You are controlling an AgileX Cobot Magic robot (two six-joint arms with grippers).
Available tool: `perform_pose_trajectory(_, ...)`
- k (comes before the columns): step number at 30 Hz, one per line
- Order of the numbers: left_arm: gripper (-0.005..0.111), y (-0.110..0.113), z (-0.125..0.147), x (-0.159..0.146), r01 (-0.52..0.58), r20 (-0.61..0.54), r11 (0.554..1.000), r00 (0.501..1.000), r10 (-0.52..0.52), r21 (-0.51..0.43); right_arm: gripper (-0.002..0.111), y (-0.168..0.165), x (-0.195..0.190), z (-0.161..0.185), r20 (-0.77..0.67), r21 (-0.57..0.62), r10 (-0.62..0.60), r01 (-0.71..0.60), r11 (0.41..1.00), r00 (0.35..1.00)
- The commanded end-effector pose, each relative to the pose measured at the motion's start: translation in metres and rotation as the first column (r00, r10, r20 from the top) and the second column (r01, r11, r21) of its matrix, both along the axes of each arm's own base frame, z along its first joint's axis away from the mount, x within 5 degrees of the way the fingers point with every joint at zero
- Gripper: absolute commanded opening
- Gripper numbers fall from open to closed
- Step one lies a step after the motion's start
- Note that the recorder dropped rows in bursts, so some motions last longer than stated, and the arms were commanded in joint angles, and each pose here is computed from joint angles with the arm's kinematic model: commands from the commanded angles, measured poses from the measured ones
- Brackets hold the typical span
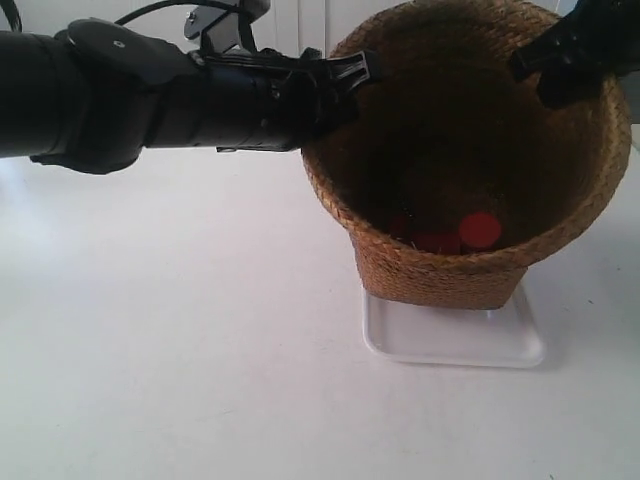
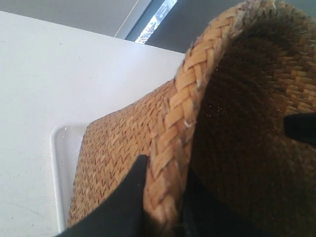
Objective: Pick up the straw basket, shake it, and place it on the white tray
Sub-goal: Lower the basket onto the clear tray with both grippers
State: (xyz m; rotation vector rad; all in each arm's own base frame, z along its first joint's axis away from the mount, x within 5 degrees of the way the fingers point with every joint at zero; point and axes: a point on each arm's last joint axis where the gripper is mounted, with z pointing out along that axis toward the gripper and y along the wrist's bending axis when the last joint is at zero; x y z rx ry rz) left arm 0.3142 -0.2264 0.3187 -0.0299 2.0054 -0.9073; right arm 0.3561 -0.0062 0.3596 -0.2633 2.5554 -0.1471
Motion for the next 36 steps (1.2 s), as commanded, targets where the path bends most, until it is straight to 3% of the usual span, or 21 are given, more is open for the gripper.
perform_pose_trajectory(1, 0.0, -0.003, 0.011, -0.003, -0.02, -0.014, 0.997, 1.0, 0.019, -0.072, 0.0, -0.005, 0.006, -0.002, 0.018, -0.037, 0.008, -0.007, 0.999, 1.0)
perform_pose_trajectory(15, 0.0, -0.007, 0.003, -0.002, -0.034, -0.076, 0.993, 0.997, 0.026, -0.111, 0.0, -0.007, 0.01, 0.0, 0.052, -0.122, 0.094, -0.087, 0.989, 0.994)
perform_pose_trajectory(36, 0.0, -0.01, -0.005, 0.001, -0.023, -0.092, 0.995, 0.996, 0.014, -0.096, 0.0, -0.012, 0.017, -0.017, -0.033, -0.177, 0.087, -0.092, 0.98, 0.996)
